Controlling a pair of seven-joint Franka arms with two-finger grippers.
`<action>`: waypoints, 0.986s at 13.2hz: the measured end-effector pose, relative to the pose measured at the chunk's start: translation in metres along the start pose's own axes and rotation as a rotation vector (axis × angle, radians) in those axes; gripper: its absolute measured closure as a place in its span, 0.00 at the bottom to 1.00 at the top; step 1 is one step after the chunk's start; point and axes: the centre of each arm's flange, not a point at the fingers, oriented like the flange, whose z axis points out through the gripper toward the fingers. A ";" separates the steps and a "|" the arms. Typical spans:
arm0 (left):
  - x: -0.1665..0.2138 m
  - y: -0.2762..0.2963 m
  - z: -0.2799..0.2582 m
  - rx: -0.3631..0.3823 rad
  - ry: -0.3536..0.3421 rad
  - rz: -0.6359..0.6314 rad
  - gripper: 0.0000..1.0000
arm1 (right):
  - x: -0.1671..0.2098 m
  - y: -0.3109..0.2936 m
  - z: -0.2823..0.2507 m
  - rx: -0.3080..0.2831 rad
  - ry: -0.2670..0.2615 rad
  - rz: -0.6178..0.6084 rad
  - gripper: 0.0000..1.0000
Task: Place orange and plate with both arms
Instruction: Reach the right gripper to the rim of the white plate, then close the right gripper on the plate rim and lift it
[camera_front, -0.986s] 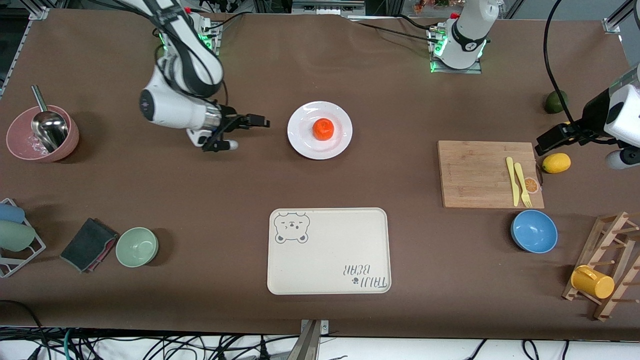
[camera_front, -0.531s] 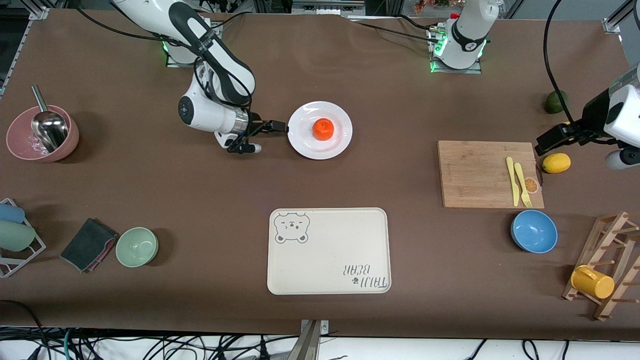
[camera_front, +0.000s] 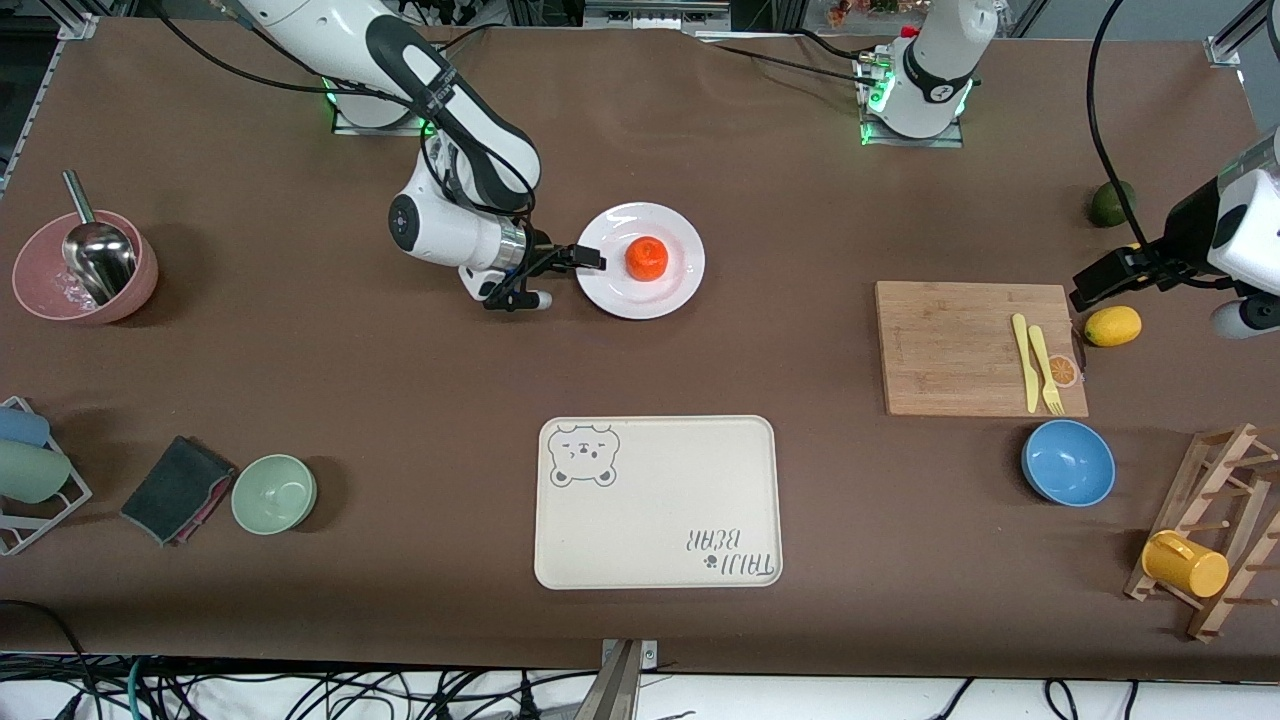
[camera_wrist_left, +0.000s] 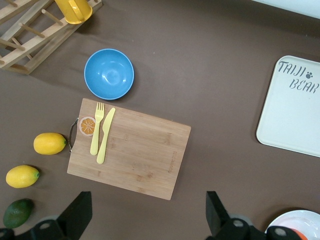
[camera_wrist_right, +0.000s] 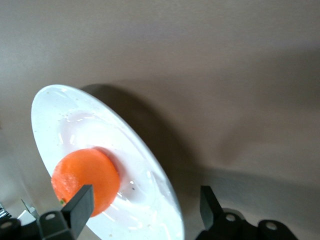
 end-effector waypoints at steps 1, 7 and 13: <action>0.000 0.000 0.000 0.000 0.000 0.000 0.00 | 0.001 -0.002 0.001 0.003 0.000 -0.002 0.11; 0.000 0.000 0.000 0.000 0.000 0.000 0.00 | 0.002 -0.004 0.002 0.006 0.000 -0.080 0.82; 0.000 0.000 0.000 0.000 0.000 0.000 0.00 | 0.004 -0.009 0.000 0.016 0.007 -0.130 0.93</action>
